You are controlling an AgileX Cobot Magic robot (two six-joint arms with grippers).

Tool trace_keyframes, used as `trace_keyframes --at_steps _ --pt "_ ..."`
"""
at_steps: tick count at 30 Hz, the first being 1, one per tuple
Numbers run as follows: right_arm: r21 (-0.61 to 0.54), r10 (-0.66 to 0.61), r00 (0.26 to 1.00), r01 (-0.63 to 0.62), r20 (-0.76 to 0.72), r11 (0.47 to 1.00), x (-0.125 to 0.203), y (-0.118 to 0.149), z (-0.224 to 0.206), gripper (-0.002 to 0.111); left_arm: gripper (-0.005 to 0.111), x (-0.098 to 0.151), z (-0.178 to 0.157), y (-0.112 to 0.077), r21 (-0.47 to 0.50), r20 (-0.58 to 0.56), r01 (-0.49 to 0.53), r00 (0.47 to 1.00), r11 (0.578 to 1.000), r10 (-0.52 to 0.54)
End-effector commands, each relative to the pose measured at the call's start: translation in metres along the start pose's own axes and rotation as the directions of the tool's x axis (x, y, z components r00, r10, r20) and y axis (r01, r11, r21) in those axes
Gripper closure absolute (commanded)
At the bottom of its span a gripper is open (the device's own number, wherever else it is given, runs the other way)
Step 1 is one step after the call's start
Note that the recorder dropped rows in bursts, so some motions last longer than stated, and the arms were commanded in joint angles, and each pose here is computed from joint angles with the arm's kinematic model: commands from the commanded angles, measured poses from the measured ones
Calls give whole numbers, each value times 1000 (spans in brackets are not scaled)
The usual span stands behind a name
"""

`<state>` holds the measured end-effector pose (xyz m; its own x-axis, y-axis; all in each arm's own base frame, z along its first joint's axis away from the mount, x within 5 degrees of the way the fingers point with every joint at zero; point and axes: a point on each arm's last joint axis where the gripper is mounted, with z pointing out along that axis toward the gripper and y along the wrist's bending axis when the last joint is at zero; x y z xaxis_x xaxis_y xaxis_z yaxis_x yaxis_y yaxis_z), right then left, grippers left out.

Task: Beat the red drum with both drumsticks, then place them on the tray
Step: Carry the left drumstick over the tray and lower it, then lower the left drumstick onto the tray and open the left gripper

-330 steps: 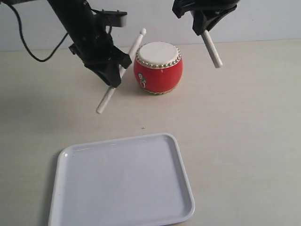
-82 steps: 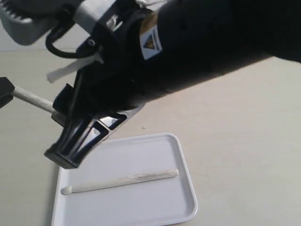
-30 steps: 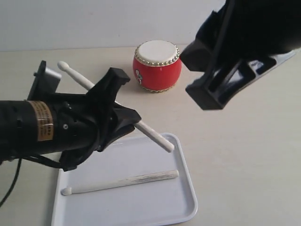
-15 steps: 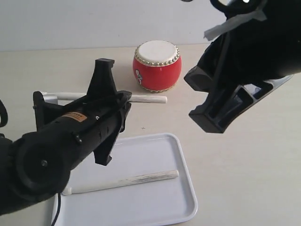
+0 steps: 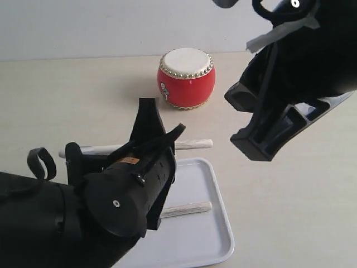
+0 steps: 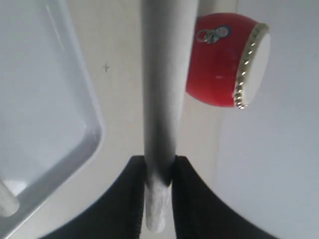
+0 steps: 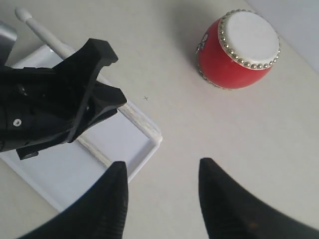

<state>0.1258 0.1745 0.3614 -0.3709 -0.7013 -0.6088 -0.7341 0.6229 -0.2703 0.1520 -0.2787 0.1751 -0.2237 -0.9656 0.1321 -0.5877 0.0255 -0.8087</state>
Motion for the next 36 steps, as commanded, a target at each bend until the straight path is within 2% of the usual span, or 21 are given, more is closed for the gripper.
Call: trace_keyframes --at_steps 1,6,11,17,28,36 --pt "43 -23 999 24 -25 999 3 -4 -1 65 107 7 1 14 -63 -11 -2 1000 998 2" --pt "51 -27 999 28 -25 998 3 -5 -1 65 107 7 6 23 -95 2 -3 1000 995 3" --pt "52 -28 999 29 -25 998 3 -5 -1 65 107 7 8 25 -104 17 42 999 994 -41" --pt "50 -28 999 29 -19 998 3 -5 -1 65 107 7 8 26 -106 13 -17 1000 994 18" --pt "50 -35 999 36 -19 998 3 -5 -1 65 107 6 8 29 -123 11 -27 1000 992 29" --pt "55 -34 999 36 -39 998 4 -5 -1 65 107 5 9 31 -154 10 19 1000 988 -18"
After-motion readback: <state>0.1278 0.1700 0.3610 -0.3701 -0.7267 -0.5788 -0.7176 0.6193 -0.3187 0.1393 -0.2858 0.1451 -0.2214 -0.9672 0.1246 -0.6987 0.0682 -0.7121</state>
